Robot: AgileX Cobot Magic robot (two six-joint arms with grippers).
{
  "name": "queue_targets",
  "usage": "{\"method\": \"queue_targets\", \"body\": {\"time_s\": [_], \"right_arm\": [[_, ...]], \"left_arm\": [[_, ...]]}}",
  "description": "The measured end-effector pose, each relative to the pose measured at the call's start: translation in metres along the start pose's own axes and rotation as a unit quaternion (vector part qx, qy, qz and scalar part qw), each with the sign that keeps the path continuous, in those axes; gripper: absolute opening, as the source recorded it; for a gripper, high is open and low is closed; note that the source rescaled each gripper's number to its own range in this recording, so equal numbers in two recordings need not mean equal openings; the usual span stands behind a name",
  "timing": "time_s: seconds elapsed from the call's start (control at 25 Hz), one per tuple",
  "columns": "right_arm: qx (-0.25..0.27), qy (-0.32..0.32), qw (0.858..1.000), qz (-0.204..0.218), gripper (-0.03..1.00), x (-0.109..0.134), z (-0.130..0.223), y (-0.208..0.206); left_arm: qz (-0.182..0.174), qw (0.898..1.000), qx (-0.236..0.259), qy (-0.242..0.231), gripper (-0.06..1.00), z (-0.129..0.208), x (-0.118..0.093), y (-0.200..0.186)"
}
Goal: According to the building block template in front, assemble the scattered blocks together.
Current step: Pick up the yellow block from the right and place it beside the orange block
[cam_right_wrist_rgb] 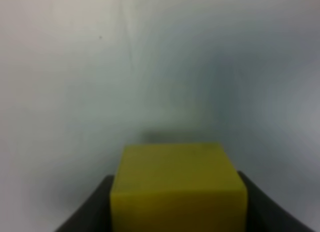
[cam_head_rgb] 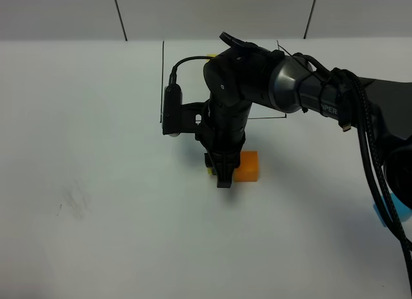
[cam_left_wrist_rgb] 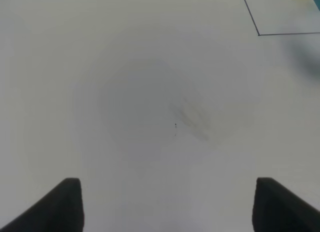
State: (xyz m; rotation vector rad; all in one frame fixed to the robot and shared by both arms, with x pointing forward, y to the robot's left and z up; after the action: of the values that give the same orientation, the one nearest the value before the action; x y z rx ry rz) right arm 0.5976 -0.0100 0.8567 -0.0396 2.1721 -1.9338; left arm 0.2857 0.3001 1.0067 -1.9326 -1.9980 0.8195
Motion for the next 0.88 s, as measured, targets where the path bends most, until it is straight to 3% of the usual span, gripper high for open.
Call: {"method": "queue_targets", "body": {"time_s": [0.88], "right_arm": [[-0.015, 0.012, 1.0, -0.006, 0.24, 0.005, 0.01, 0.015]], "left_arm": [[0.0, 1.0, 0.0, 0.0, 0.48, 0.0, 0.0, 0.0]]}}
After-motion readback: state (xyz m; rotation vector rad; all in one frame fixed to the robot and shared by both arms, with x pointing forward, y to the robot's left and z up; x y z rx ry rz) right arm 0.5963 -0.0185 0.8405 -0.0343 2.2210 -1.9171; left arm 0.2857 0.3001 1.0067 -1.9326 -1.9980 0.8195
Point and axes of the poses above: a point on each arm's last joint axis where the gripper is mounted, y pointing out along that axis toward the gripper, x along the wrist's bending axis when the last joint is at zero, z = x × y, the point moved 7 cm from there along y, pointing out along that axis toward the gripper, and after that the axes turned 14 degrees about -y, right-handed, at the moved point
